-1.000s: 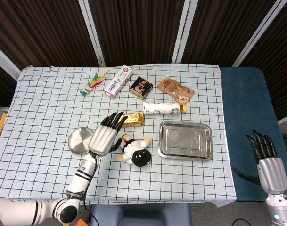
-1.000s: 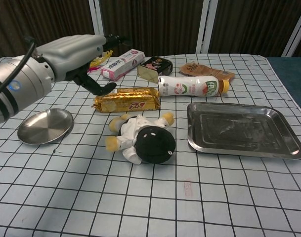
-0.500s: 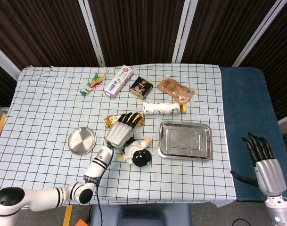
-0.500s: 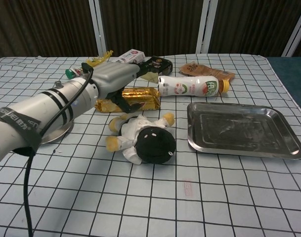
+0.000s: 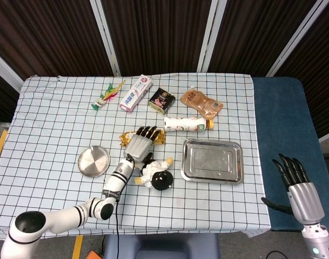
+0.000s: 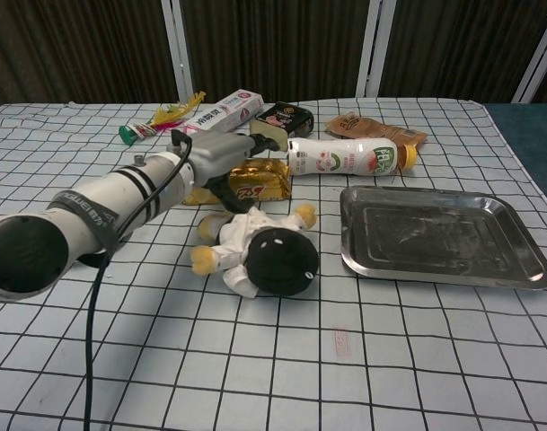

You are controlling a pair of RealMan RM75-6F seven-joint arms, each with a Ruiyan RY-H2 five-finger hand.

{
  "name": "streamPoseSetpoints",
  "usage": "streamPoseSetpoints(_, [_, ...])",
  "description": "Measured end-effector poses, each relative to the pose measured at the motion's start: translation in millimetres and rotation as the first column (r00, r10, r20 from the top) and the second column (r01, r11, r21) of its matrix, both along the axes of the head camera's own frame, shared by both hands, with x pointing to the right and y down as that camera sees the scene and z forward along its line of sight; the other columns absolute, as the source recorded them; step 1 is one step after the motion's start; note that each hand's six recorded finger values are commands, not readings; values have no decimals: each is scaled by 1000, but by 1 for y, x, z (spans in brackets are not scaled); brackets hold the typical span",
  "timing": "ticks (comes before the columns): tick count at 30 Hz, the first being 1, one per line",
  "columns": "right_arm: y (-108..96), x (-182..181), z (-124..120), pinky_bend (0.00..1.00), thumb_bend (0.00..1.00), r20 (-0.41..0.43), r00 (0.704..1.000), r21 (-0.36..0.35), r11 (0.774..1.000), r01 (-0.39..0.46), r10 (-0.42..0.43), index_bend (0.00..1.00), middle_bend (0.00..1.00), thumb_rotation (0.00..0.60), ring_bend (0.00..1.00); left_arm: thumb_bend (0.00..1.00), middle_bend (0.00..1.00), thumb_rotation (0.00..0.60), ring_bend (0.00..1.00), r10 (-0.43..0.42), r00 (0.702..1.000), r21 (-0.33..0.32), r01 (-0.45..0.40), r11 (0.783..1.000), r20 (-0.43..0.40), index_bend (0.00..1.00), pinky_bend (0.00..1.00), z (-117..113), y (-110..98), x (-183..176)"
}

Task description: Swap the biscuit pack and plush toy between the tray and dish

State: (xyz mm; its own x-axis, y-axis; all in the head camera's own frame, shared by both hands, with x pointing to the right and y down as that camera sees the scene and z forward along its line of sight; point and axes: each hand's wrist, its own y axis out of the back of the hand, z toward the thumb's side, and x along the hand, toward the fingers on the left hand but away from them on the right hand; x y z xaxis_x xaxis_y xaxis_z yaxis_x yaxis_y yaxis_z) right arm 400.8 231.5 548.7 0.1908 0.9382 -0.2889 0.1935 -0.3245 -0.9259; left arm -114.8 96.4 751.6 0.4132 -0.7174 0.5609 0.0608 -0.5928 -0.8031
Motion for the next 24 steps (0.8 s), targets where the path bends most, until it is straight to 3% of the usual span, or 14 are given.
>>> streamPoseSetpoints(8, [0, -1, 5, 0, 60, -7, 1000, -24, 1000, 7, -7, 0, 0, 600, 0, 412, 13, 600, 10, -67, 998, 6, 67, 998, -3, 0, 105, 18, -15, -9])
streamPoseSetpoints(15, [1, -3, 8, 0, 60, -8, 1000, -33, 999, 13, -14, 0, 0, 600, 0, 412, 194, 600, 164, -75, 997, -3, 75, 997, -5, 141, 168, 29, -13, -11])
streamPoseSetpoints(24, [0, -3, 9, 0, 60, -6, 1000, -42, 999, 14, -14, 0, 0, 600, 0, 413, 414, 600, 368, -84, 996, 47, 84, 995, 3, 313, 365, 36, -14, -14])
